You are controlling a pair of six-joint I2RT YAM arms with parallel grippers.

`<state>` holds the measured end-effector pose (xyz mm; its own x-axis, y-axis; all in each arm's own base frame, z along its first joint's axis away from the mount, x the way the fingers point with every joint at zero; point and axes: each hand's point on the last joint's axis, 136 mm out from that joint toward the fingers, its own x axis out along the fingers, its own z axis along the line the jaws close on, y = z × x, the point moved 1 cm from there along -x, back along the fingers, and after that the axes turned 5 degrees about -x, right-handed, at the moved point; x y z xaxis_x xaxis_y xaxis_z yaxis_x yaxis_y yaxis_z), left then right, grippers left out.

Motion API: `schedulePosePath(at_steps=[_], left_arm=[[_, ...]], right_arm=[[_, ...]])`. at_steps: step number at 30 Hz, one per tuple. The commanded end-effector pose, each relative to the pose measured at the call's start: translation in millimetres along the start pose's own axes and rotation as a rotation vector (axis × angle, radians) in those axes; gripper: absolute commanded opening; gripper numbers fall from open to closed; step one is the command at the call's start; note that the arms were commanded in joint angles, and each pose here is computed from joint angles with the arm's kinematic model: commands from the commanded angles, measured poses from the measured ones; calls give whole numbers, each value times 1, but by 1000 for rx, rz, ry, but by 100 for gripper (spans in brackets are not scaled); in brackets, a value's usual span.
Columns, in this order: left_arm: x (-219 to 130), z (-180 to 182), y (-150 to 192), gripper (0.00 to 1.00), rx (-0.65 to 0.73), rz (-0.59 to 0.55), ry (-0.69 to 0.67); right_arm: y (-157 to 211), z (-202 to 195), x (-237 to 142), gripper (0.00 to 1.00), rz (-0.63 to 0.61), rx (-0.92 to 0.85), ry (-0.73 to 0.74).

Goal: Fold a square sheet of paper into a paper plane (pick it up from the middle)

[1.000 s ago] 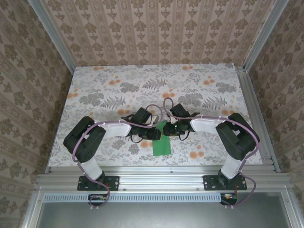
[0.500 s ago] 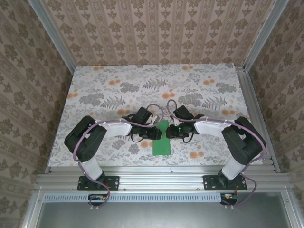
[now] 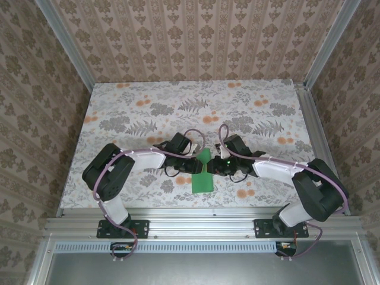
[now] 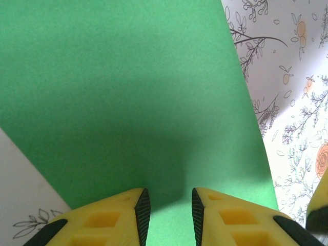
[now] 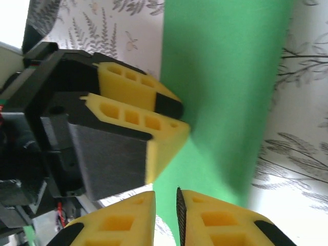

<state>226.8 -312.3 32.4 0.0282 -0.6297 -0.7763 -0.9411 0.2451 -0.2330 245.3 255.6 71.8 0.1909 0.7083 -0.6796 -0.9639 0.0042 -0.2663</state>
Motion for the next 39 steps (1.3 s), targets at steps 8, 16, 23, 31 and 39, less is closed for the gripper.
schedulePosePath(at_steps=[8,16,23,31,39], left_arm=[[6,21,10,32,-13,43,-60],[7,24,9,31,-19,47,-59],[10,25,8,31,-20,57,-61],[14,27,10,31,-23,81,-62],[16,26,8,31,-18,85,-61]], right_arm=[[22,-36,24,18,89,36,81],[36,-58,27,17,124,40,133],[48,-65,17,16,152,17,172],[37,-31,4,16,88,11,70],[34,-18,18,17,98,8,26]])
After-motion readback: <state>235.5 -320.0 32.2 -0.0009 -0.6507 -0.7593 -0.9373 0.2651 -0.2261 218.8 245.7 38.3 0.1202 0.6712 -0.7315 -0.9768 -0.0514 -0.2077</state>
